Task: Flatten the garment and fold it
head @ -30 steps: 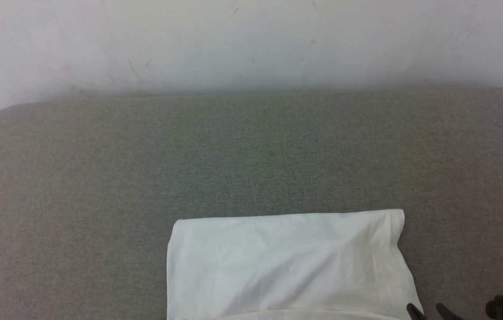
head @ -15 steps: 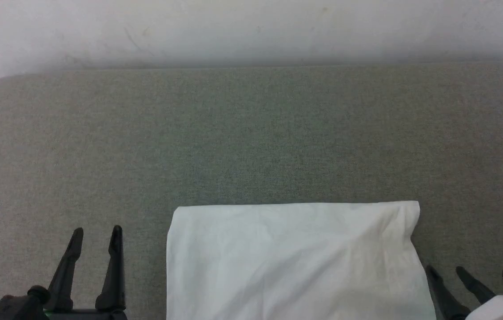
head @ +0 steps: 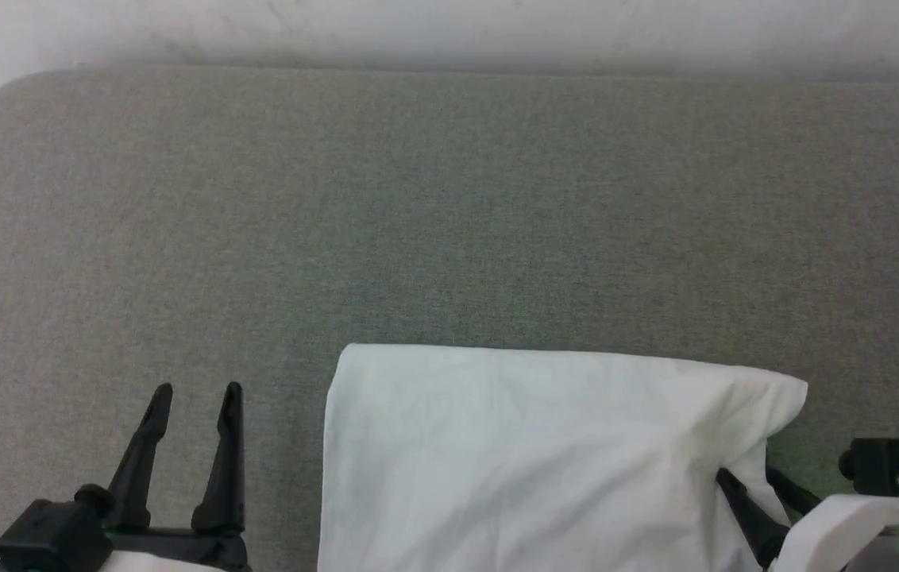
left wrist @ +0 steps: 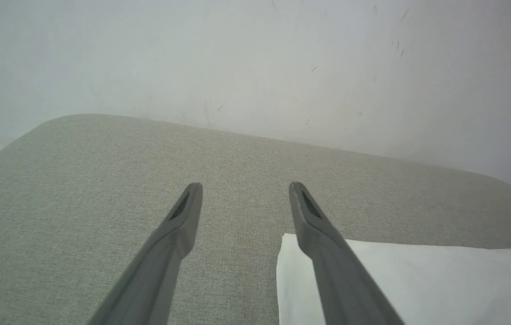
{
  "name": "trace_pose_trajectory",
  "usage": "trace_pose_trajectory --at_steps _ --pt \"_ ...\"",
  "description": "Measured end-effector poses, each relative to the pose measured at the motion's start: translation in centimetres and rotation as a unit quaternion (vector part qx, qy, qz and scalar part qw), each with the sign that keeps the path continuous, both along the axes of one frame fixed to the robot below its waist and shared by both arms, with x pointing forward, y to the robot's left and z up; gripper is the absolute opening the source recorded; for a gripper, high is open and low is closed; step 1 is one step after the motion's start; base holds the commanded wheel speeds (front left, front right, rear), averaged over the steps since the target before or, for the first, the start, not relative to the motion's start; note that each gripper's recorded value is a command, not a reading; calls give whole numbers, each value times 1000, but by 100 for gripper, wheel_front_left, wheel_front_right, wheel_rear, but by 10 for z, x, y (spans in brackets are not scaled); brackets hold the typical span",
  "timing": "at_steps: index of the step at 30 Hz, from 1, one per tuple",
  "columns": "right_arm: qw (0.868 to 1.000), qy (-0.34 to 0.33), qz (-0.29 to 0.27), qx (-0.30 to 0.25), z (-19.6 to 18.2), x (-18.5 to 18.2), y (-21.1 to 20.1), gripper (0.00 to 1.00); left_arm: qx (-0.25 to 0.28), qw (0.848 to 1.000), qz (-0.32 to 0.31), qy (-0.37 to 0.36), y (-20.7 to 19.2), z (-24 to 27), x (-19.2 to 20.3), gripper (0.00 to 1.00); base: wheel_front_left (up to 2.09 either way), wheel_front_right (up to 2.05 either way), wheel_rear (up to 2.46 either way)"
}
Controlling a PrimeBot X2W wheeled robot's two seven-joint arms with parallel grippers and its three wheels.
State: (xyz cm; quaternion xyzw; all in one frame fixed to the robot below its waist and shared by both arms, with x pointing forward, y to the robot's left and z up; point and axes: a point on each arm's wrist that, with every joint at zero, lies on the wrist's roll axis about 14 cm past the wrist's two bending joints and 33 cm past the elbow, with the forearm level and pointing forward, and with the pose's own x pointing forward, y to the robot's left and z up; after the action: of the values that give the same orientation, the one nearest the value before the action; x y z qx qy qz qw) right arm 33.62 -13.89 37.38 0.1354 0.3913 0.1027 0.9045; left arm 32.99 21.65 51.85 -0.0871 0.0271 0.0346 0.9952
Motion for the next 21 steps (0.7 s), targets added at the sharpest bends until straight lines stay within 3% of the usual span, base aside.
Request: trace_pose_trajectory --at_steps 2,3,4,5,13,21 --pt "1000 14 12 5 -5 0 6 99 1 1000 0 2 1 -1 1 100 0 0 0" --pt "1000 18 13 6 -6 1 7 61 1 1000 -1 3 1 -2 2 100 0 0 0" --pt "1000 22 14 6 -7 3 8 36 1 1000 0 4 1 -3 3 100 0 0 0" --pt "1000 23 15 7 -8 4 8 0 1 1000 0 6 1 -3 3 100 0 0 0" --pt "1000 -3 -23 3 5 16 -6 0 -5 1000 -7 -3 -3 0 5 100 0 0 0" --pt "988 -66 -109 -86 39 32 -89 0 -11 1000 -19 -19 -10 8 5 100 0 0 0"
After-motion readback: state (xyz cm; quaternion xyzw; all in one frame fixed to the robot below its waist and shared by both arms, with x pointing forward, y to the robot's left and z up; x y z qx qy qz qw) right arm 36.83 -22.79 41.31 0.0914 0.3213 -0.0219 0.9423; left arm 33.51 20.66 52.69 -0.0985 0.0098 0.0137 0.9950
